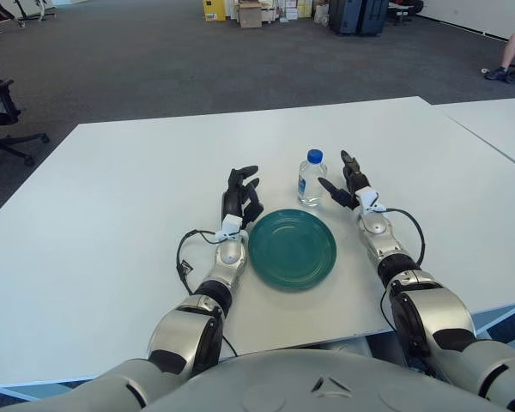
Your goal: Put the bottle into the plate.
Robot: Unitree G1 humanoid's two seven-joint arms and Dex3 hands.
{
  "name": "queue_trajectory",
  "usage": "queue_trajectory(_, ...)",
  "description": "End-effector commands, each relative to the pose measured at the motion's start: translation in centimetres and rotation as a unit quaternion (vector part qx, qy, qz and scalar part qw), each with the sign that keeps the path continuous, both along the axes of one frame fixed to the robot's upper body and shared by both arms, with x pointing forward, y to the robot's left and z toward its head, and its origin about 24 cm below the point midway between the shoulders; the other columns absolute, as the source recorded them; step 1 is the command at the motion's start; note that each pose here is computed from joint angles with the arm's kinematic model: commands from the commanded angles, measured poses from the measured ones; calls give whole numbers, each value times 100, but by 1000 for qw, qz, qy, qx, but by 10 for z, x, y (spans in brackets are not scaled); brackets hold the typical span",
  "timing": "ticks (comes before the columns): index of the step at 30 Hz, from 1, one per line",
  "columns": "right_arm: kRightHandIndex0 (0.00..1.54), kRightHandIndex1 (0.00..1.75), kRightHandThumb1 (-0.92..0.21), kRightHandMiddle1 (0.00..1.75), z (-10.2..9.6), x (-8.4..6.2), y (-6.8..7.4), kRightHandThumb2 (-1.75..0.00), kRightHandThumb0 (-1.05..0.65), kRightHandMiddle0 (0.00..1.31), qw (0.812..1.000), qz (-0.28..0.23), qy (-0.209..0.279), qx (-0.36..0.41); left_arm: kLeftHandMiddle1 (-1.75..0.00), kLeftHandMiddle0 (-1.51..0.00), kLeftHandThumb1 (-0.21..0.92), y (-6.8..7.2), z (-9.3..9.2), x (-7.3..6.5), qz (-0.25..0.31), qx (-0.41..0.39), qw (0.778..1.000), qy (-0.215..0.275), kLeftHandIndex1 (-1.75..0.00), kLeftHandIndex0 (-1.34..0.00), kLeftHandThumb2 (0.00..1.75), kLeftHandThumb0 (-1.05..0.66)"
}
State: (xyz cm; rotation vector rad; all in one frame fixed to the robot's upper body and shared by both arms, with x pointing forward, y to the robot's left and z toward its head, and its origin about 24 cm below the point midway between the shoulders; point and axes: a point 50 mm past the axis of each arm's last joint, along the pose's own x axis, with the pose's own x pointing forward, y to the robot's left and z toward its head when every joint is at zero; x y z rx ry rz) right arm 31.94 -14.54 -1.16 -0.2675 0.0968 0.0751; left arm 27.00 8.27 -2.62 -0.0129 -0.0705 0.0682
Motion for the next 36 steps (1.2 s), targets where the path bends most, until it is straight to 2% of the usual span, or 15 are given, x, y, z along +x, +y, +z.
queue_trajectory(1, 0, 0, -92, 0, 6, 7, -1, -13, -105, 0, 1000, 10, -2, -18, -32, -66, 92, 14, -20, -17, 16, 18, 999, 40, -108, -40, 101, -83)
queue_trajectory(6, 0, 0, -92, 0, 9, 13, 1, -14, -105, 0, 999, 26, 10, -27, -32, -65, 92, 12, -18, -17, 20, 17, 999, 33, -108, -41, 101, -83)
queue_trajectory(11, 0, 0, -92, 0, 21, 24, 18, -14, -105, 0, 996, 67, 11, -53, -32, -64, 92, 9, -17, -18, 26, 8, 999, 27, -107, -42, 99, -83)
queue_trajectory(24, 0, 0, -92, 1, 19, 17, 24, -17, -105, 1, 981, 161, 0, -111, -36, -68, 92, 4, -14, -16, 34, 4, 999, 19, -109, -47, 97, -82)
queue_trajectory(31, 0, 0, -92, 0, 17, 14, 27, -15, -105, 0, 975, 193, 11, -114, -39, -70, 92, 1, -12, -15, 34, 6, 999, 15, -110, -49, 98, -82)
queue_trajectory(36, 0, 0, -92, 0, 15, 13, 30, -12, -105, 0, 975, 192, 19, -108, -40, -70, 92, 0, -11, -14, 36, 5, 999, 13, -110, -48, 98, -82)
